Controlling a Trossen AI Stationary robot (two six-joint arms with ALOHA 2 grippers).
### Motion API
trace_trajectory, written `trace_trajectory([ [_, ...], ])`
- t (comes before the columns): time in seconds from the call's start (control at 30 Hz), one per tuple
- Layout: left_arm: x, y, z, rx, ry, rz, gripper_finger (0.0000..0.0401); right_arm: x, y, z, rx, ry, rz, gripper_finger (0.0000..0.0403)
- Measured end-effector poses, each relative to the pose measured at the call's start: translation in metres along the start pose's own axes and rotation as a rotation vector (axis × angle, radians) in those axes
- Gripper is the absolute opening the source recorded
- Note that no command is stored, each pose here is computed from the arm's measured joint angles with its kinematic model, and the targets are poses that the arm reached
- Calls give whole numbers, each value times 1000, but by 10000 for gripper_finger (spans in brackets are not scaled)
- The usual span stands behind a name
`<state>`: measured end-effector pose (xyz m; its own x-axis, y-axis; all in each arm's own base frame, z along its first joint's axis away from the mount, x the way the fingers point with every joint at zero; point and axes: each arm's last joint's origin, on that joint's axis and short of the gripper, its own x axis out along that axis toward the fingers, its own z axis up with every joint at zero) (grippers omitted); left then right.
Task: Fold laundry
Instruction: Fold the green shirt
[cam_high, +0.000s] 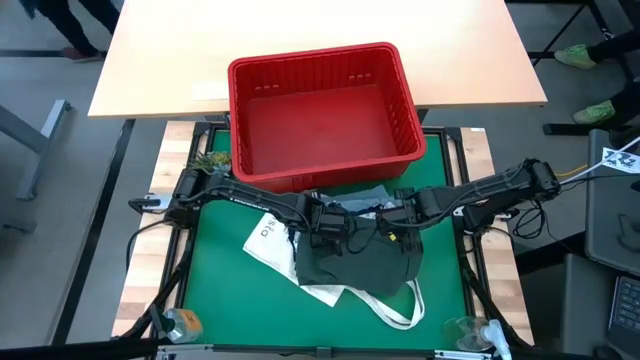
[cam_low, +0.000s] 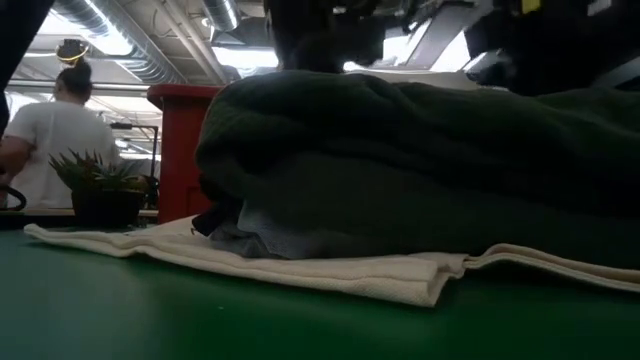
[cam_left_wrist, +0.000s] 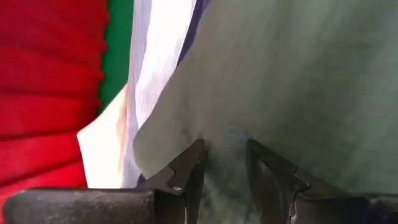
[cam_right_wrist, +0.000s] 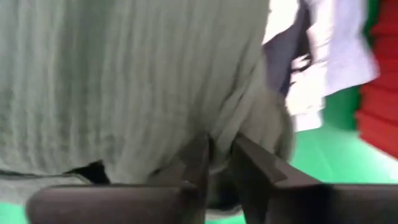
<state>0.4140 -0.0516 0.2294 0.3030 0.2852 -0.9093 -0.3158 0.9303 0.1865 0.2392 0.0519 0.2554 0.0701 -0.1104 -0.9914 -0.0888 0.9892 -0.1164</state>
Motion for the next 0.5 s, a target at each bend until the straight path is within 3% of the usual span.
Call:
trace_trajectory([
  [0.27, 20, 11, -10, -31, 66, 32, 112, 36, 3, -21, 11, 144, 17, 9],
  [0.5, 17, 13, -12, -18, 86, 37, 112, 41, 3, -26, 27, 178, 10, 15],
])
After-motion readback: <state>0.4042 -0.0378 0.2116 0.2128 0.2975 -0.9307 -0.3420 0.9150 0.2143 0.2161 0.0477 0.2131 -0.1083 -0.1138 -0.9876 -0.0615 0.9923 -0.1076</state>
